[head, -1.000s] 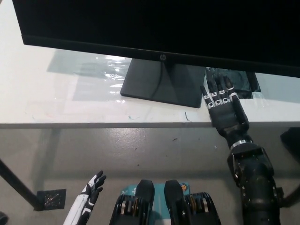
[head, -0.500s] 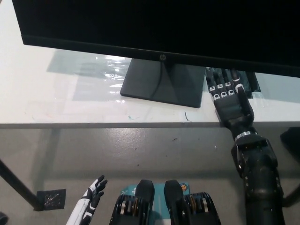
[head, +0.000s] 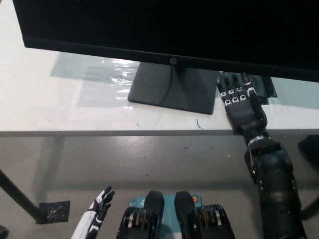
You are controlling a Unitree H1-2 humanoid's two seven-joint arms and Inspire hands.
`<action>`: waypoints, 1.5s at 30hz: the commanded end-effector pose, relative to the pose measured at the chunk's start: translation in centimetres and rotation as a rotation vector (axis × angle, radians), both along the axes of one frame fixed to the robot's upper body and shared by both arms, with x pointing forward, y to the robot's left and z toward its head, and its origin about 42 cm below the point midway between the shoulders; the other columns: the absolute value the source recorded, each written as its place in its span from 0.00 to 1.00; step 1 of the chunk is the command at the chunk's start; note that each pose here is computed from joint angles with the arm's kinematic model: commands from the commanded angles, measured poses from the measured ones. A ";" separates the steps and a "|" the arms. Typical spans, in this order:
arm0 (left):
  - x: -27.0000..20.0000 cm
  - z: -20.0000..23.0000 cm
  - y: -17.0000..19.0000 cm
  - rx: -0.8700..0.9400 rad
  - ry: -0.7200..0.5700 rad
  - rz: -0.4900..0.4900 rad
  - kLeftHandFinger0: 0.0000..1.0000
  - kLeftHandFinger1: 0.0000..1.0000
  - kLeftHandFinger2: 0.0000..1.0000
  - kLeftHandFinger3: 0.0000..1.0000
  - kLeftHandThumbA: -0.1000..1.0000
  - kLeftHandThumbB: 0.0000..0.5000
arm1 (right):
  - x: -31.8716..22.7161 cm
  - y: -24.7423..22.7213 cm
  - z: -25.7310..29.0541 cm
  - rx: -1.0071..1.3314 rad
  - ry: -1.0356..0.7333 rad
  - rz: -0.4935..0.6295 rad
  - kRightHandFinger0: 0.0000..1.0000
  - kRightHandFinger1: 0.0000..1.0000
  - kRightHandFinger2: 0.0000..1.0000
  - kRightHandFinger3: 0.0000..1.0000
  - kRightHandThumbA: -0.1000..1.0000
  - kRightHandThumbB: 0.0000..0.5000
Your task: The monitor is being placed at the center of the desk and the robot uses its right hand to grab on the right side of the monitor and tilt the angle of the montior sideways.
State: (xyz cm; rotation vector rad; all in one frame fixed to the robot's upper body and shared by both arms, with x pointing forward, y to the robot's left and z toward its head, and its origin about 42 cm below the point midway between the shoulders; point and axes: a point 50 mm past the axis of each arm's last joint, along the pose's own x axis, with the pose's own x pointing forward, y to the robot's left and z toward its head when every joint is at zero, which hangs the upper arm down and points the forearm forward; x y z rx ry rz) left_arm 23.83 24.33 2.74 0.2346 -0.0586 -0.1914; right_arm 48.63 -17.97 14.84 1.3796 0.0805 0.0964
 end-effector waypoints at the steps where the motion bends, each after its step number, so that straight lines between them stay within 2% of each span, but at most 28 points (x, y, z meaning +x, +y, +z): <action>1: 0.3 0.8 0.4 0.000 -0.061 0.004 1.00 1.00 1.00 1.00 1.00 0.70 | 2.5 0.3 3.8 -0.019 -0.110 -0.006 1.00 1.00 1.00 1.00 1.00 0.85; 13: 0.5 1.1 0.4 0.001 -0.069 0.001 1.00 1.00 1.00 1.00 1.00 0.67 | 3.7 0.0 3.7 -0.035 -0.101 -0.025 1.00 1.00 1.00 1.00 1.00 0.85; 19: 0.7 1.2 0.6 0.006 -0.074 0.005 1.00 1.00 1.00 1.00 1.00 0.68 | 4.2 -0.2 5.2 -0.042 -0.142 -0.037 1.00 1.00 1.00 1.00 1.00 0.88; 22: 0.8 1.3 0.6 0.013 -0.080 0.000 1.00 1.00 1.00 1.00 1.00 0.64 | 4.5 -0.5 6.2 -0.053 -0.170 -0.041 1.00 1.00 1.00 1.00 1.00 0.92; 26: 0.8 1.3 0.6 0.013 -0.080 0.000 1.00 1.00 1.00 1.00 1.00 0.64 | 4.5 -0.5 6.2 -0.054 -0.170 -0.040 1.00 1.00 1.00 1.00 1.00 0.92; 31: 1.0 1.3 0.6 0.021 -0.083 0.001 1.00 1.00 1.00 1.00 1.00 0.63 | 5.5 -0.8 8.3 -0.061 -0.224 -0.038 1.00 1.00 1.00 1.00 1.00 0.91; 36: 0.9 1.4 0.6 0.018 -0.083 0.000 1.00 1.00 1.00 1.00 1.00 0.64 | 6.2 -1.2 10.7 -0.063 -0.261 -0.034 1.00 1.00 1.00 1.00 1.00 0.95; 39: 0.9 1.3 0.6 0.014 -0.080 -0.001 1.00 1.00 1.00 1.00 1.00 0.63 | 6.6 -1.4 11.9 -0.052 -0.274 -0.037 1.00 1.00 1.00 1.00 1.00 0.91; 45: 1.0 1.4 0.6 0.019 -0.083 -0.002 1.00 1.00 1.00 1.00 1.00 0.63 | 7.4 -1.5 13.9 -0.065 -0.300 -0.040 1.00 1.00 1.00 1.00 1.00 0.92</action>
